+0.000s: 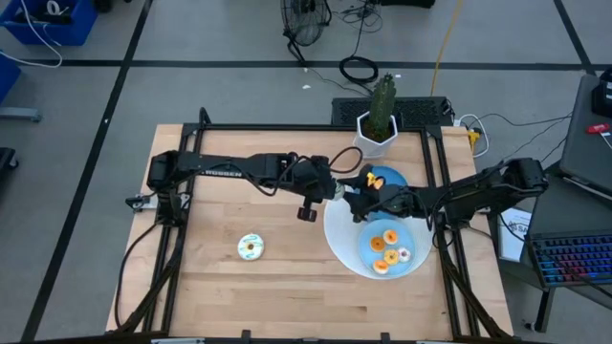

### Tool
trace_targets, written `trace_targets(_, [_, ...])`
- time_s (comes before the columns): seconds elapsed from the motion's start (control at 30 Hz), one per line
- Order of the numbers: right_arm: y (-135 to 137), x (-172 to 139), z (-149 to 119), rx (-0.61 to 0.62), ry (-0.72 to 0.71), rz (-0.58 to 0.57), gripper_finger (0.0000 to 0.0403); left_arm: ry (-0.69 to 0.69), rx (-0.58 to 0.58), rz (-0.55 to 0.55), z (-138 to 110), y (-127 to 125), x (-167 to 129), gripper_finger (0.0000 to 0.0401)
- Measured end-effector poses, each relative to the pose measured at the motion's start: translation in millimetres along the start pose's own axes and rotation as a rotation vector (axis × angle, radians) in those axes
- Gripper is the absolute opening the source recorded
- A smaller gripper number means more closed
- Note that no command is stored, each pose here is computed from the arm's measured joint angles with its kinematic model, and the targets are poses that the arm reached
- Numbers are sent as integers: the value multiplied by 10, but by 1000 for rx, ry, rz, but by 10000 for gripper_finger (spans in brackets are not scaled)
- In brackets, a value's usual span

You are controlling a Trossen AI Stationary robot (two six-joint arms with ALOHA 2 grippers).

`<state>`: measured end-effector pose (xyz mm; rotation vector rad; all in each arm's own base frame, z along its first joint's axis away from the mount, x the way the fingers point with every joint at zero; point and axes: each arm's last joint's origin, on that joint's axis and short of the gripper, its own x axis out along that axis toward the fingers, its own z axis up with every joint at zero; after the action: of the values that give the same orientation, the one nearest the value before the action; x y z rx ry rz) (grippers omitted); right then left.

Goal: Pick & Place donuts
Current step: Put the big light green donut on the blue plate

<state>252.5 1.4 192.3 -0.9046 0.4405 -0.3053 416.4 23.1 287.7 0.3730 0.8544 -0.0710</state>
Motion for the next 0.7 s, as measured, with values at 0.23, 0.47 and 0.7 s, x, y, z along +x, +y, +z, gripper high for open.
trace_targets(0.23, [3, -1, -8, 65, 15, -2, 17, -24, -14, 0, 43, -48, -4, 40])
trace_targets(0.47, [5, -2, -22, 63, 49, -18, 7, -56, -39, 47, 110, -75, -96, 44])
trace_targets(0.7, [25, -44, -105, 12, 254, -141, 4, -178, -154, 170, 249, -36, -718, 46])
